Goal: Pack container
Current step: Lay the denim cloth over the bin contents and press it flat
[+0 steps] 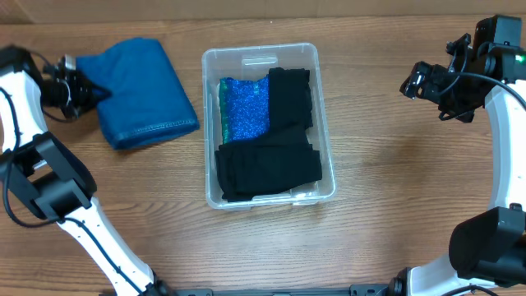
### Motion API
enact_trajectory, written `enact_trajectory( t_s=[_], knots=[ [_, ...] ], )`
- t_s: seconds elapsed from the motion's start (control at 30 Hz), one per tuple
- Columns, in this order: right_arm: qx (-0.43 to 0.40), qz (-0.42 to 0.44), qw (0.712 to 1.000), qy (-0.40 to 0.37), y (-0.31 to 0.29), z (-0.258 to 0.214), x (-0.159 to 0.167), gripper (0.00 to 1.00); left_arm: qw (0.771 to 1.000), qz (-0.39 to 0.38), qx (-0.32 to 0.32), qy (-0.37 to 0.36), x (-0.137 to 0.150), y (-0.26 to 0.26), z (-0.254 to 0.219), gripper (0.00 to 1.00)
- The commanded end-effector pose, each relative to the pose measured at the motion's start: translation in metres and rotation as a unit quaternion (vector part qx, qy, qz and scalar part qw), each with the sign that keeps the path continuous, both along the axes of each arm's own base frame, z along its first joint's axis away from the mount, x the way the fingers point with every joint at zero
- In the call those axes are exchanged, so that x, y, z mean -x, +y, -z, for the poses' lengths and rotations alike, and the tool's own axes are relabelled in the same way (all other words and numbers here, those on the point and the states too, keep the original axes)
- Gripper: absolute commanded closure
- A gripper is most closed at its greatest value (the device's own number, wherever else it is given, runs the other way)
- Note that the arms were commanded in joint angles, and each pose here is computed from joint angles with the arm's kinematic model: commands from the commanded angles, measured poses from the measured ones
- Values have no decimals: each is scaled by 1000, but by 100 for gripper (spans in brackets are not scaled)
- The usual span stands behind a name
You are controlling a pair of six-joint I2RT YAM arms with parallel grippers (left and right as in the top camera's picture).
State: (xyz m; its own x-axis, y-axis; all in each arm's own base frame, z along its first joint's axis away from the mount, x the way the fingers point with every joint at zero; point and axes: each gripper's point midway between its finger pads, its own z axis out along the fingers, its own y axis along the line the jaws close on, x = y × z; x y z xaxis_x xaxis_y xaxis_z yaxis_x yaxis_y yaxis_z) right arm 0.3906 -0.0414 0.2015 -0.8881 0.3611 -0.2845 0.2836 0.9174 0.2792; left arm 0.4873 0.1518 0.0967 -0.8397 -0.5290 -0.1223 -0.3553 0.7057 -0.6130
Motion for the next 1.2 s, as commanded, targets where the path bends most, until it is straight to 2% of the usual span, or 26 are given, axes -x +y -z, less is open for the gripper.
enact_trajectory(
  t_s=[0.0, 0.1, 0.17, 0.2, 0.3, 0.47, 0.6, 0.73, 0.87, 0.93, 1.0, 1.03, 1.07, 1.13, 1.17],
  knots=[
    [-3, -4, 1000, 2, 1, 2, 1, 0, 979, 67, -80, -176, 9, -61, -174, 96],
    [-3, -4, 1000, 2, 1, 2, 1, 0, 947, 100, -138, -272, 46, -131, -275, 96],
    [-3, -4, 1000, 3, 1, 2, 1, 0, 931, 119, -140, -314, 74, -181, -318, 96],
    [-3, -4, 1000, 3, 1, 2, 1, 0, 926, 128, -137, -328, 90, -208, -333, 96],
    [-3, -3, 1000, 2, 1, 2, 1, 0, 929, 139, -111, -326, 114, -277, -346, 96],
    [-4, -3, 1000, 4, 1, 2, 2, 0, 930, 175, -69, -315, 130, -372, -330, 96],
    [-4, -3, 1000, 8, 2, 3, 4, 0, 942, 185, -46, -276, 122, -411, -273, 96],
    [-4, -3, 1000, 8, 2, 3, 3, 0, 961, 171, -66, -207, 114, -410, -188, 96],
    [-4, -3, 1000, 9, 2, 3, 4, 0, 966, 150, -133, -165, 115, -386, -144, 92],
    [-4, -3, 1000, 9, 2, 3, 4, 0, 958, 148, -177, -172, 110, -373, -140, 88],
    [-4, -3, 1000, 10, 2, 3, 4, 0, 953, 140, -207, -170, 106, -356, -137, 78],
    [-5, -3, 1000, 10, 2, 3, 4, 0, 946, 128, -245, -171, 100, -337, -135, 72],
    [-4, -3, 1000, 10, 2, 3, 4, 0, 935, 109, -292, -171, 92, -313, -136, 59],
    [-5, -3, 1000, 10, 2, 3, 4, 0, 909, 80, -372, -173, 80, -271, -143, 23],
    [-4, -3, 1000, 10, 2, 3, 4, 0, 894, 80, -404, -179, 74, -256, -150, 0]
  ],
)
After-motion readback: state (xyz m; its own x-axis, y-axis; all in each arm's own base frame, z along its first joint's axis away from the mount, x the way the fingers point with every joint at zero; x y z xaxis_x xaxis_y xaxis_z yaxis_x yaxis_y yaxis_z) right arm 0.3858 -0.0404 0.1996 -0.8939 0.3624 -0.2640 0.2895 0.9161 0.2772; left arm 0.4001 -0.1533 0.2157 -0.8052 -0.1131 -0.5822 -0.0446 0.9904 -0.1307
